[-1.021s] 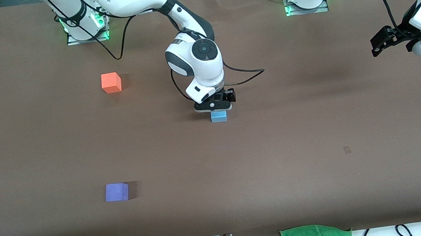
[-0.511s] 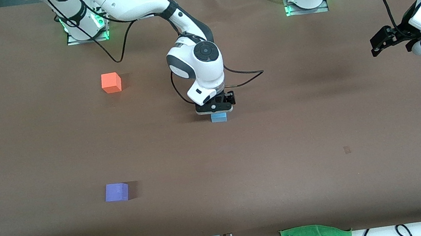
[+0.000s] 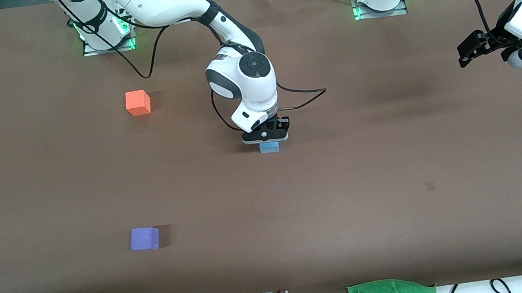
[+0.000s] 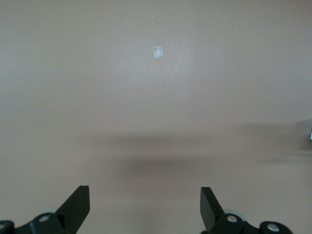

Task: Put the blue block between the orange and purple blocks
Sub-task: 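Close the right gripper on the blue cube, then carry the blue cube with the right gripper toward the orange cube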

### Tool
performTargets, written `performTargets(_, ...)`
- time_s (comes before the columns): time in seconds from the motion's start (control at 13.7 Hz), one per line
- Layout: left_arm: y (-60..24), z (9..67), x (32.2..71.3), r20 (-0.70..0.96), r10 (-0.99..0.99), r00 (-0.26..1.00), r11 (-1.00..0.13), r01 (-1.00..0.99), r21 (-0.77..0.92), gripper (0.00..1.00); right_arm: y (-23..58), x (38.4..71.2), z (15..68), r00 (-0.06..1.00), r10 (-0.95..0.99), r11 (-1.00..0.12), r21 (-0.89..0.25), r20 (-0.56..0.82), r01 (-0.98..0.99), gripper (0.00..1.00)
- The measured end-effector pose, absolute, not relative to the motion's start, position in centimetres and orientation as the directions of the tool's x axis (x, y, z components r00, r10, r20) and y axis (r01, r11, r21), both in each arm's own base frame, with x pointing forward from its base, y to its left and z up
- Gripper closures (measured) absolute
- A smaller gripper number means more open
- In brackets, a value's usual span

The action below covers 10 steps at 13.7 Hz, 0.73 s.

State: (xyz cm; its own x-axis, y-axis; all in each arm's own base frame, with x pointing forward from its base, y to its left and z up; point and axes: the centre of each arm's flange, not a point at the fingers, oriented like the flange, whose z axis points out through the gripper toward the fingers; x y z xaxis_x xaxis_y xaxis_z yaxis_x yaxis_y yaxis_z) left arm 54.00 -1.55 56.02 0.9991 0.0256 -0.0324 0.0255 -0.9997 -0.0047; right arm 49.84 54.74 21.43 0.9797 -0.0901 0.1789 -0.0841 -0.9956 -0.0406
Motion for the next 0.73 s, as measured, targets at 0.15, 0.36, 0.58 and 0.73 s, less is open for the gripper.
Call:
performTargets(0.15,-1.6,56.1,54.0,-0.032,0.026,0.999,-1.0,0.025,-0.005,0.0,54.4,51.1,23.2,0.973,-0.105,-0.994,-0.057,0.205,-0.096,0.42)
performTargets(0.36,-1.6,56.1,54.0,-0.033,0.025,0.999,-1.0,0.024,-0.005,0.0,51.3,54.1,27.6,0.976,-0.086,-0.996,-0.004,0.199,-0.087,0.42)
performTargets(0.58,-1.8,56.2,54.0,-0.032,0.02,0.999,-1.0,0.02,-0.005,0.0,45.1,57.7,32.9,0.994,-0.041,-0.998,0.04,0.105,-0.046,0.42)
performTargets(0.73,-1.9,56.3,54.0,-0.031,0.019,0.999,-1.0,0.019,-0.005,0.0,39.8,59.9,35.5,0.999,-0.005,-0.998,0.067,0.034,-0.007,0.42)
